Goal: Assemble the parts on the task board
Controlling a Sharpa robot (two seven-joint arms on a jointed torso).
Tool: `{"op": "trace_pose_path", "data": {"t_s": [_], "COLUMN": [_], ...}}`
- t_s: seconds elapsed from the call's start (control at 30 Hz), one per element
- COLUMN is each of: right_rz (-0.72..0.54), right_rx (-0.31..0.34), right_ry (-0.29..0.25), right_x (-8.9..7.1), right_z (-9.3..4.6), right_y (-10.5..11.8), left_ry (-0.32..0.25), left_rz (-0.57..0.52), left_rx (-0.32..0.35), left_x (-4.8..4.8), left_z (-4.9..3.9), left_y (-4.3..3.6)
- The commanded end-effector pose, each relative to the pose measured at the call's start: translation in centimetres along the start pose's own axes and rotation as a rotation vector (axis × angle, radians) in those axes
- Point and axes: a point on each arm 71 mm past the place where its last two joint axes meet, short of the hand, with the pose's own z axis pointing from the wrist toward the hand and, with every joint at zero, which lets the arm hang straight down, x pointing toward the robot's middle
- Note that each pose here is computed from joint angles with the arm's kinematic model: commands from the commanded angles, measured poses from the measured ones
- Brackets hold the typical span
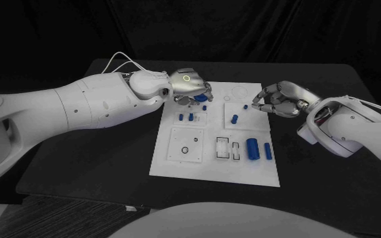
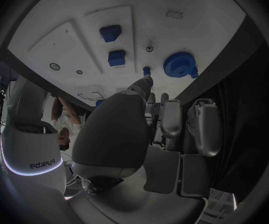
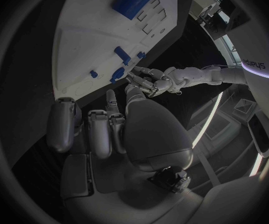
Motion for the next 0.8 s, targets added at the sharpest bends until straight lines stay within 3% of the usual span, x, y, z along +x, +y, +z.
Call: {"op": "trace_pose_path", "data": {"t_s": [0.03, 0.8], "right_rz": [-0.001, -0.003], "right_rx": [0.007, 0.015], "right_ry": [0.010, 0.017], "right_x": [0.10, 0.11], "right_z": [0.02, 0.09], "right_y": [-0.11, -0.30], "left_ry": [0.021, 0.043], "left_rz": [-0.006, -0.022], "left_rx": [0.007, 0.013], "left_x": [0.15, 0.83], "left_z": [0.28, 1.23], "left_y": [-0.26, -0.99]}}
